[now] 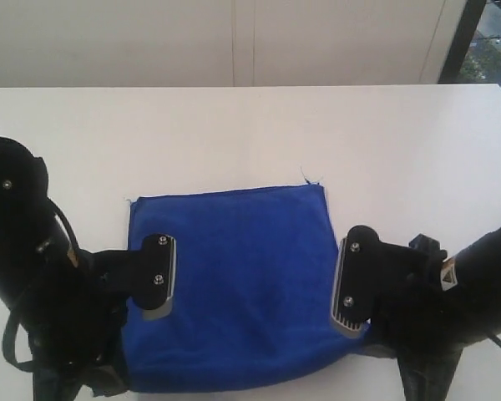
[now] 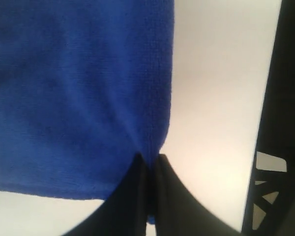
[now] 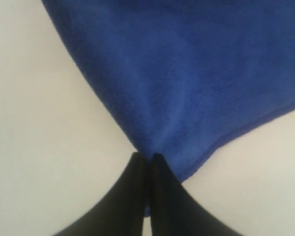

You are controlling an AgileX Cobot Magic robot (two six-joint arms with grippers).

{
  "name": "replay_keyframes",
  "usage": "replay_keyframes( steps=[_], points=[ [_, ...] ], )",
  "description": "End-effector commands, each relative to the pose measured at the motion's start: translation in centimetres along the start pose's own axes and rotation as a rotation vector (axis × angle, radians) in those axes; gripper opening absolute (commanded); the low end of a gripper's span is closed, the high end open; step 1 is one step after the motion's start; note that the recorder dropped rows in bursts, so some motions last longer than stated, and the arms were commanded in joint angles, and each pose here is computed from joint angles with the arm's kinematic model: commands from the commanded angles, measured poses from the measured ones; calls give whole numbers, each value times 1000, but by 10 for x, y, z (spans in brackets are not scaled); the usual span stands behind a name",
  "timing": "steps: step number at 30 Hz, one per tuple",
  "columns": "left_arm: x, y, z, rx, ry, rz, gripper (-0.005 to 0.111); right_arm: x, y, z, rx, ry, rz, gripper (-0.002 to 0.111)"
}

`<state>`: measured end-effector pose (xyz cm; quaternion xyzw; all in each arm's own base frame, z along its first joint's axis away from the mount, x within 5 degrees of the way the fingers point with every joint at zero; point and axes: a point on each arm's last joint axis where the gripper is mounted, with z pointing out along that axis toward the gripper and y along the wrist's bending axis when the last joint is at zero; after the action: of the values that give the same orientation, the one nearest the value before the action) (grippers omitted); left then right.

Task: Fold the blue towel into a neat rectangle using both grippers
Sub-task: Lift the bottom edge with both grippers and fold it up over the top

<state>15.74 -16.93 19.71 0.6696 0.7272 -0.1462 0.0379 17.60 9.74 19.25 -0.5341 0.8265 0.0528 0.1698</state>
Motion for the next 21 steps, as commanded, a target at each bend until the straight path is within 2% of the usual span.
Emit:
replay_keyframes(
  steps=[1,6,13,21],
  points=[
    [-1,-5,-12,-53,-54,-7,0,-2,-3,-16,113,-79,1,0],
    [-4,7,-20,-185,-75,-101,0,-7,-9,-26,224,-153,-31,0],
    [-16,26,-41,-380,-121,-145,0,-14,-26,-31,395,-244,18,0],
    [-18,45,-53,-599,-160,-200,0,-39,-56,-20,411,-278,136,0]
  ],
)
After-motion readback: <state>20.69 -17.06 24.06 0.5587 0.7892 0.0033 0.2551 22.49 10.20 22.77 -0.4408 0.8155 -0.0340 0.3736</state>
